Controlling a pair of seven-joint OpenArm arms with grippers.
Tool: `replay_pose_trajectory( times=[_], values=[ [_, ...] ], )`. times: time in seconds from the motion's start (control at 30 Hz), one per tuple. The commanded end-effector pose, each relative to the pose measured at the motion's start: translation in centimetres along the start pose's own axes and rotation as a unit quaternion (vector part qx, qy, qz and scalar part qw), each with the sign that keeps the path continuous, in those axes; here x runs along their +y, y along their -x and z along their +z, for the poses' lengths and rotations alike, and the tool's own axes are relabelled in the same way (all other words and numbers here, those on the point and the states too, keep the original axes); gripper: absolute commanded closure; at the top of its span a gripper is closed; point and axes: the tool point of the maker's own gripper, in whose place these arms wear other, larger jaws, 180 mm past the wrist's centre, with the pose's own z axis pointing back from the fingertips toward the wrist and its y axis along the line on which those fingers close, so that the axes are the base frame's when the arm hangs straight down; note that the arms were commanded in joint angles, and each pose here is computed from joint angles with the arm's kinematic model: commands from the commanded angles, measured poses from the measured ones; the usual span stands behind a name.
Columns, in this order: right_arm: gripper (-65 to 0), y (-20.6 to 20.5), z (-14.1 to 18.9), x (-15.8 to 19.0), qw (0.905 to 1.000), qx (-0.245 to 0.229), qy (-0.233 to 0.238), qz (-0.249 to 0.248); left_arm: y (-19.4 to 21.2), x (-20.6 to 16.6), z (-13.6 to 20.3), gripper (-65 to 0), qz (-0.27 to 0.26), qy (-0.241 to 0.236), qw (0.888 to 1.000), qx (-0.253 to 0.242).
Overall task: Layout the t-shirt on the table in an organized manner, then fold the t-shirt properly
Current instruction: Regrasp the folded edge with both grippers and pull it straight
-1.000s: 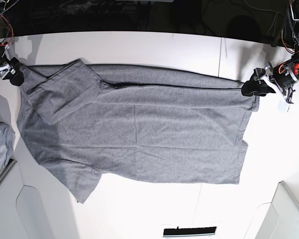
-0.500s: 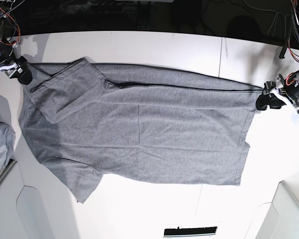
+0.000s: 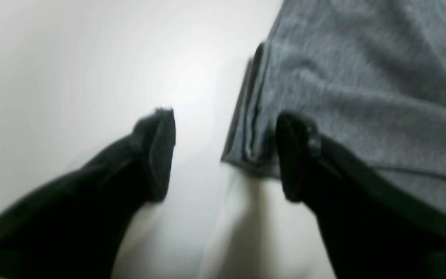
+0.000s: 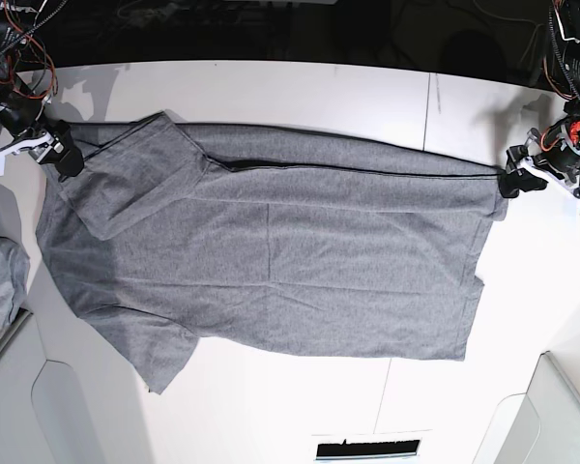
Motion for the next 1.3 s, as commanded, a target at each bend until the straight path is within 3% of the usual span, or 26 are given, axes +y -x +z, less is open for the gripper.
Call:
replay_pose_trajectory(
  times=[0.0, 0.13, 0.33, 0.4, 0.53, 0.63, 0.97, 1.13, 1.27],
  values=[
    [-35.8, -1.6, 0.3, 0.4, 0.9997, -0.018, -0.007, 0.013, -0.9, -0.1, -0.1, -43.0, -0.005, 0.002, 1.000, -0.007],
    [-35.8, -1.3, 0.3, 0.4, 0.9998, -0.010, -0.008, 0.012, -0.7, -0.9, -0.5, -43.0, -0.002, 0.013, 1.000, -0.007],
    [-35.2, -1.6, 0.3, 1.0, 0.9995, -0.019, -0.025, 0.004, 1.1, -4.0, -1.7, -41.6, -0.039, 0.055, 0.997, 0.025],
    [-28.1, -1.6, 0.3, 1.0, 0.9995, -0.018, -0.025, 0.004, 1.5, -4.3, -1.9, -32.8, -0.049, 0.058, 0.997, 0.033],
    [0.0, -1.4, 0.3, 1.0, 0.9996, -0.012, -0.025, 0.005, 1.6, -4.8, -1.8, -0.7, -0.084, 0.072, 0.993, 0.033],
    [0.0, -1.1, 0.3, 1.1, 0.9996, -0.002, -0.028, 0.004, 2.0, -5.7, -1.5, 0.0, -0.108, 0.099, 0.988, 0.043],
    [0.0, -0.9, 2.7, 0.7, 0.9982, 0.038, -0.023, 0.041, 3.4, -5.0, 3.6, 0.0, -0.183, 0.095, 0.976, 0.069],
    [0.0, -1.0, 4.7, -0.7, 0.9964, 0.049, 0.002, 0.069, 2.7, -3.2, 5.8, 0.0, -0.171, 0.062, 0.982, 0.048],
    [0.0, -0.6, 5.8, -1.7, 0.9955, 0.059, 0.014, 0.073, 3.0, -3.0, 6.4, 0.0, -0.175, 0.065, 0.981, 0.051]
  ],
)
